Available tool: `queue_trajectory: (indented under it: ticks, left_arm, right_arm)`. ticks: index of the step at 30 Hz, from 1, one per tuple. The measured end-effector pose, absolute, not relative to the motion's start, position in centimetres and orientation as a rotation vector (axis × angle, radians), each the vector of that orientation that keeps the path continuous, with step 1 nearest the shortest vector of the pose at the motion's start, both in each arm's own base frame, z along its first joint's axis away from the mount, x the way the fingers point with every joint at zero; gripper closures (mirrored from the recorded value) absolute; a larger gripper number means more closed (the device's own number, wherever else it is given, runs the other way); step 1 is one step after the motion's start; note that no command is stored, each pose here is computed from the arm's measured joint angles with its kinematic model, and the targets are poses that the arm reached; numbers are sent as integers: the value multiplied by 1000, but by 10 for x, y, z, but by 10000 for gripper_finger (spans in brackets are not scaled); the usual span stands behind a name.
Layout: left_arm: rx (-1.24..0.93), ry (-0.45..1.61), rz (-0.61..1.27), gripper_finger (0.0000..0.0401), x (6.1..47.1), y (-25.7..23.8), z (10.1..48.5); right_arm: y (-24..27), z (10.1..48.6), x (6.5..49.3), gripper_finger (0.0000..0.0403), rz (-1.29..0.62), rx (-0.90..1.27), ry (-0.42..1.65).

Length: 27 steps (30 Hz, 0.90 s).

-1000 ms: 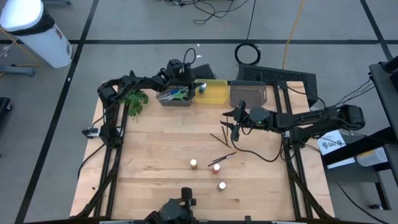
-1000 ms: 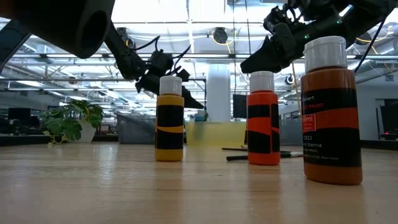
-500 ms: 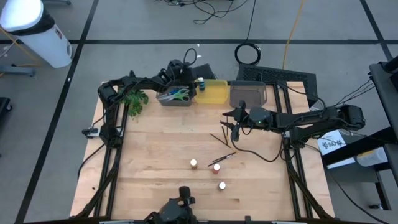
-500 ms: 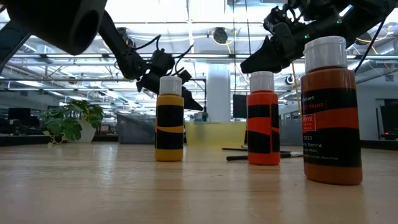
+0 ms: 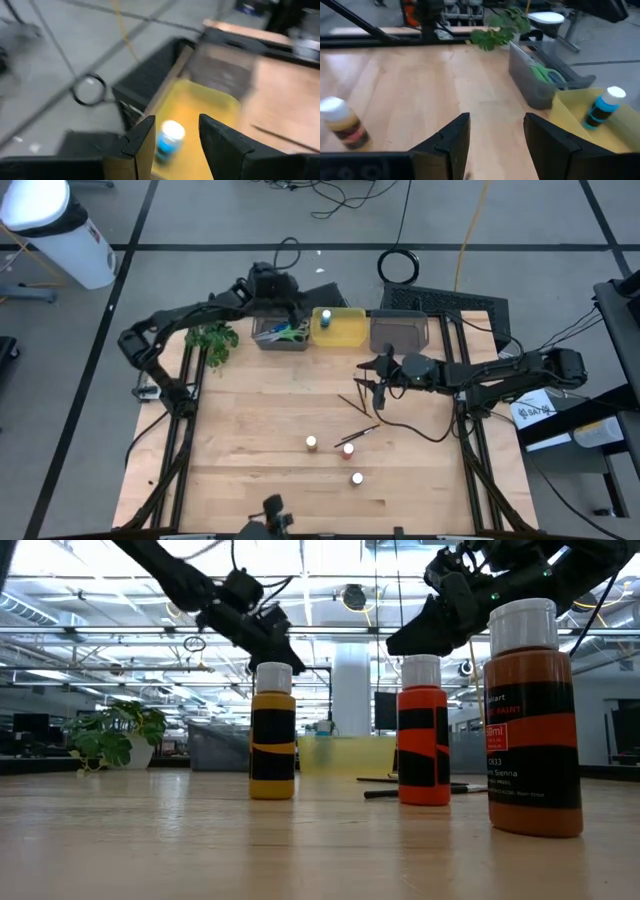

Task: Pick & Place Paint Supplies
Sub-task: Put the orange paint bottle into the yellow bin

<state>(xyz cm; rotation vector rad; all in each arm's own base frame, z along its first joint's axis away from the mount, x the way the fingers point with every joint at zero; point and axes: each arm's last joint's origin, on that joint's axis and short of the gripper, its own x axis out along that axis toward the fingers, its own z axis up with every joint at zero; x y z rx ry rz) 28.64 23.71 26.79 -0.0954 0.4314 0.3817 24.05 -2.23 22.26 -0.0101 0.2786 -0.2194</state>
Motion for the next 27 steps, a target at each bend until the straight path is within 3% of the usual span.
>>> queue_trajectory:
  ticks: [6,11,19,27]
  left_arm:
    - [-202,437,145,238,271,207,259]
    - [-251,343,180,238,261,191,234]
    - [-368,305,252,238,253,186,221]
    - [-405,297,237,237,258,180,222]
  right_arm:
    - [-13,230,243,232,-34,143,193]
    - [15,241,248,219,135,165,229]
    - [92,269,273,157,128,31,702]
    - [125,250,325,161,92,-41,1071]
